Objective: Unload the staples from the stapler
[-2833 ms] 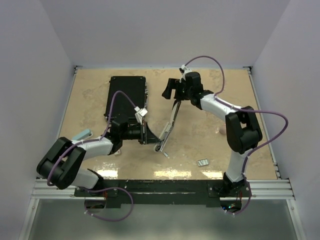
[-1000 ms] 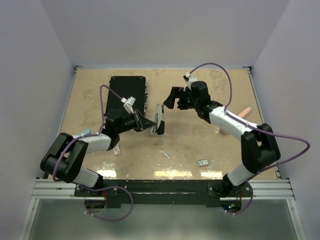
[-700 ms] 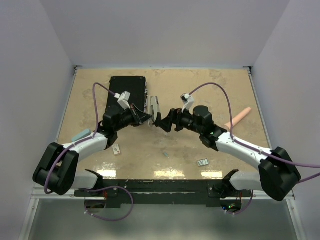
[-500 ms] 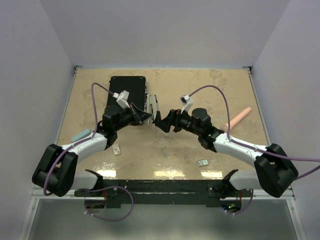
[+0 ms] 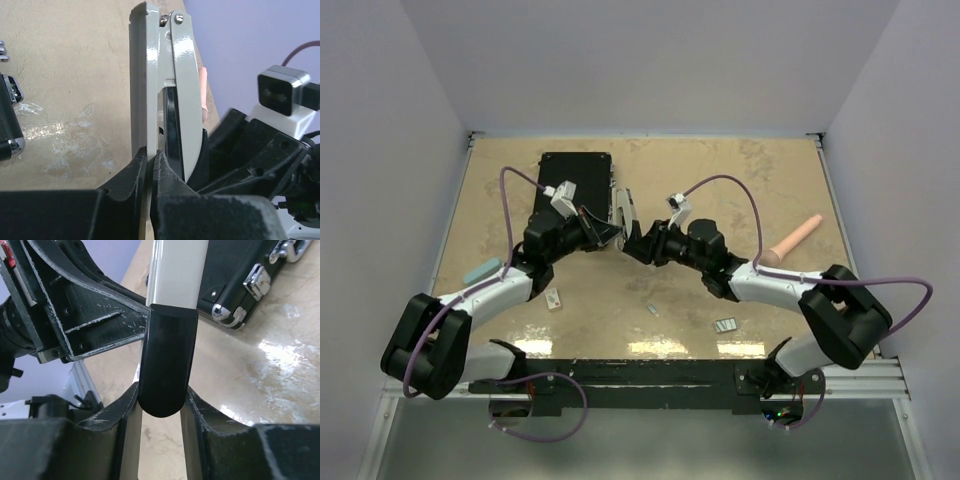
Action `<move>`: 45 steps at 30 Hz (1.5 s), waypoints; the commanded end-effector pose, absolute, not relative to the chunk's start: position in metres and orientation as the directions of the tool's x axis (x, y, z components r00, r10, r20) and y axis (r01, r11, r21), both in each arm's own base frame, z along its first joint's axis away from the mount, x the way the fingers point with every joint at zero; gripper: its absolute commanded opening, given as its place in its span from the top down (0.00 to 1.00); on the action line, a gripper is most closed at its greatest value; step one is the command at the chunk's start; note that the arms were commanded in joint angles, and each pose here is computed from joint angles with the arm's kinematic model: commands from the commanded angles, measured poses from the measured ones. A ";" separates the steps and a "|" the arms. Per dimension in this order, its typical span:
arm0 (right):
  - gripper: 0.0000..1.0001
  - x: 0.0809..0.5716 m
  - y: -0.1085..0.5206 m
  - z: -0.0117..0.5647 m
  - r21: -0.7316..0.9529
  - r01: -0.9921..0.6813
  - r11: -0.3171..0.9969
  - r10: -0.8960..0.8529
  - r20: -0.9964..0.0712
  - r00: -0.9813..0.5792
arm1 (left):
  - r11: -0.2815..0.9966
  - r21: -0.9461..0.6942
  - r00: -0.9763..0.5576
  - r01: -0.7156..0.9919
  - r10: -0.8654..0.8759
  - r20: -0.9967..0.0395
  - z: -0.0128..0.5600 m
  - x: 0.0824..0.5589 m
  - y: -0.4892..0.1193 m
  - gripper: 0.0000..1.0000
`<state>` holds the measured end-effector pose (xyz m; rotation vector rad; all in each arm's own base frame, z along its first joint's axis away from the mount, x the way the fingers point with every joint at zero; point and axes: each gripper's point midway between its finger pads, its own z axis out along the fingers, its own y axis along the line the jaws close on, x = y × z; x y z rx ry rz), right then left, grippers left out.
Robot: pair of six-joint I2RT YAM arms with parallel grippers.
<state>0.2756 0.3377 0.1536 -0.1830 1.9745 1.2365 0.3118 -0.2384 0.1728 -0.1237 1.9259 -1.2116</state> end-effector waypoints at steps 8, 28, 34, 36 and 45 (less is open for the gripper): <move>0.77 0.313 0.296 0.223 0.660 -0.396 0.638 0.466 -0.741 -0.483 | 0.624 -0.640 -0.572 0.449 -0.350 -0.742 0.178 0.305 -0.230 1.00; 0.60 0.388 0.292 0.254 0.604 -0.445 0.662 0.461 -0.795 -0.393 | 0.508 -0.546 -0.607 0.666 -0.056 -0.792 0.167 0.231 -0.266 1.00; 0.49 0.393 0.307 0.238 0.599 -0.482 0.639 0.426 -0.798 -0.426 | 0.475 -0.548 -0.607 0.689 -0.035 -0.794 0.162 0.224 -0.271 1.00; 0.46 0.395 0.308 0.233 0.591 -0.487 0.643 0.414 -0.803 -0.429 | 0.468 -0.540 -0.606 0.700 -0.013 -0.796 0.159 0.223 -0.273 1.00; 0.43 0.409 0.311 0.223 0.550 -0.516 0.657 0.344 -0.828 -0.443 | 0.431 -0.497 -0.570 0.753 0.051 -0.820 0.158 0.219 -0.281 1.00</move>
